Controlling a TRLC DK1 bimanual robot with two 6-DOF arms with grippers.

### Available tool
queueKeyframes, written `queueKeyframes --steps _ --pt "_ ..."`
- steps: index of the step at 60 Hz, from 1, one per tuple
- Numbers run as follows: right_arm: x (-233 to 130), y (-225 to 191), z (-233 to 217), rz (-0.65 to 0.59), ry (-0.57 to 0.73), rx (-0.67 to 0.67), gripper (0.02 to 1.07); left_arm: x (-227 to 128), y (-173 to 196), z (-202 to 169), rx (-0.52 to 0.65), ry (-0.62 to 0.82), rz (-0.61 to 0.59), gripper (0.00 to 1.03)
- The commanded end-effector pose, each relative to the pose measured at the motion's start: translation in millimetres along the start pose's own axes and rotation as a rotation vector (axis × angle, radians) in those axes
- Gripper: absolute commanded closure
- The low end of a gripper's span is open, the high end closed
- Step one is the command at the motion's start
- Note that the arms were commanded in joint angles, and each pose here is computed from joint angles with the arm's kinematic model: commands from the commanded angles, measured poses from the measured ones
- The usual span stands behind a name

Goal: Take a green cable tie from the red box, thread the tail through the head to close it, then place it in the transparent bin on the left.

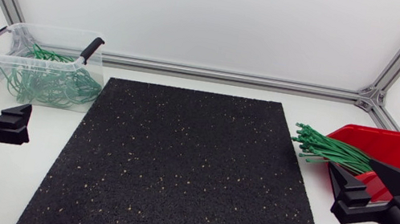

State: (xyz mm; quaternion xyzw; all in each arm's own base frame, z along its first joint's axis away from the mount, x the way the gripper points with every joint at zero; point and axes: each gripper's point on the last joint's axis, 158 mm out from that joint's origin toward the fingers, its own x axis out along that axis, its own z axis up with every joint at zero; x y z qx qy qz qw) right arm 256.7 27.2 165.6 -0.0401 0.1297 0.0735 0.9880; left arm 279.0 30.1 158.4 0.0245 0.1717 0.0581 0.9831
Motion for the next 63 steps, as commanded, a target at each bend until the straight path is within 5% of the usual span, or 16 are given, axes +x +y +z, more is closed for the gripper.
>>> queueKeyframes --steps 1,27,63 --pt "0.7 -6.3 -8.4 -0.034 -0.024 0.03 0.06 -2.7 -5.8 -3.7 -0.018 -0.032 -0.023 0.03" --pt "-1.8 -27.4 -19.4 -0.155 -0.203 0.086 0.06 -13.9 -19.1 -18.6 -0.03 -0.145 -0.079 0.03" --pt "-1.8 -27.4 -19.4 -0.155 -0.203 0.086 0.06 -17.2 -31.8 -32.5 -0.042 -0.249 -0.133 0.03"
